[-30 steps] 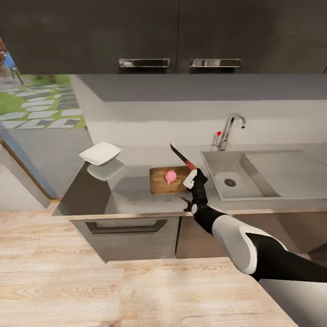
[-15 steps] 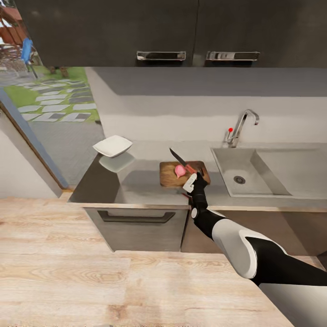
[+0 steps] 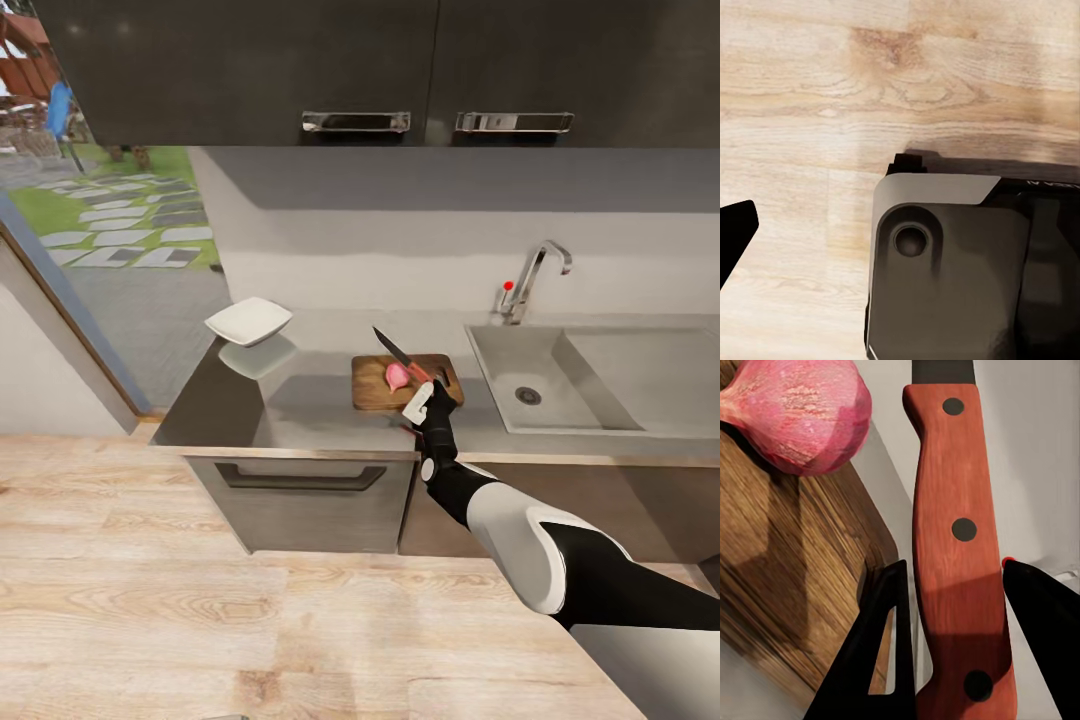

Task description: In the kitchen, take the Vidalia onion out of the sink, dice it on the chopping board with the paring knife, put the diced onion into the bowl on the countertop, then place both the paring knife and the chopping board into the sink.

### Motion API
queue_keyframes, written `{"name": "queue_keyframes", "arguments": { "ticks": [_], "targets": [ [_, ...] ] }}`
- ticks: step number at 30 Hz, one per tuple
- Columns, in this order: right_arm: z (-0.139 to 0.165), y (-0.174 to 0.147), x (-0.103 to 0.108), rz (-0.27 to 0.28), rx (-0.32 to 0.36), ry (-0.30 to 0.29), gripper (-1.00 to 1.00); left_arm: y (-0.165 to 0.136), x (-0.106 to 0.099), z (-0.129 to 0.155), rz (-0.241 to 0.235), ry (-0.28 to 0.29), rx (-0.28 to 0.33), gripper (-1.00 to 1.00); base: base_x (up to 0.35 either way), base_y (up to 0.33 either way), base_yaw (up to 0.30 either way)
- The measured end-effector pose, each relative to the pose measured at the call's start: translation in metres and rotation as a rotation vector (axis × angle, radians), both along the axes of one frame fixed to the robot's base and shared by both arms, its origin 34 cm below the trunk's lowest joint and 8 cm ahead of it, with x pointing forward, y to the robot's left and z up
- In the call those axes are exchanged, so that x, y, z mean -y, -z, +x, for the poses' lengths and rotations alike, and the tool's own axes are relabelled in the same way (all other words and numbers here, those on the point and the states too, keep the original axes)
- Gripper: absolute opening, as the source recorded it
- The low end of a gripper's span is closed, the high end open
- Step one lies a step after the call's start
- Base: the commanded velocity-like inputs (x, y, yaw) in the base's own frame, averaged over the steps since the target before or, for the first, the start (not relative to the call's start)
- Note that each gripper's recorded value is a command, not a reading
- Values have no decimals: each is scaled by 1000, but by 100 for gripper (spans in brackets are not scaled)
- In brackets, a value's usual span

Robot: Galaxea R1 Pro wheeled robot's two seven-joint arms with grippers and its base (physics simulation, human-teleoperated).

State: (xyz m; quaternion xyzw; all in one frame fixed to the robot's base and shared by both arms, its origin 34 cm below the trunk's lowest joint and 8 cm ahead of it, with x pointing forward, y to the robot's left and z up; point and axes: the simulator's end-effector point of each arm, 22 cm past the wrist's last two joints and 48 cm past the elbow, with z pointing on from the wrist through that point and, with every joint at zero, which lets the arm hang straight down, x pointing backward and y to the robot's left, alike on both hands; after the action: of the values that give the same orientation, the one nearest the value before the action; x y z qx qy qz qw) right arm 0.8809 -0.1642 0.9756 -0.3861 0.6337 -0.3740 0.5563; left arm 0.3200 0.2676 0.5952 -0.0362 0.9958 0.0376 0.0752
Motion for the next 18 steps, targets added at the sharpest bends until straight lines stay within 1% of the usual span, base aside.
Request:
{"name": "queue_keyframes", "arguments": {
  "ticks": [18],
  "targets": [
    [0,1,0,-3,-3,1,-100,0,0,0,0,0,0,100,0,0,0]
  ]
}}
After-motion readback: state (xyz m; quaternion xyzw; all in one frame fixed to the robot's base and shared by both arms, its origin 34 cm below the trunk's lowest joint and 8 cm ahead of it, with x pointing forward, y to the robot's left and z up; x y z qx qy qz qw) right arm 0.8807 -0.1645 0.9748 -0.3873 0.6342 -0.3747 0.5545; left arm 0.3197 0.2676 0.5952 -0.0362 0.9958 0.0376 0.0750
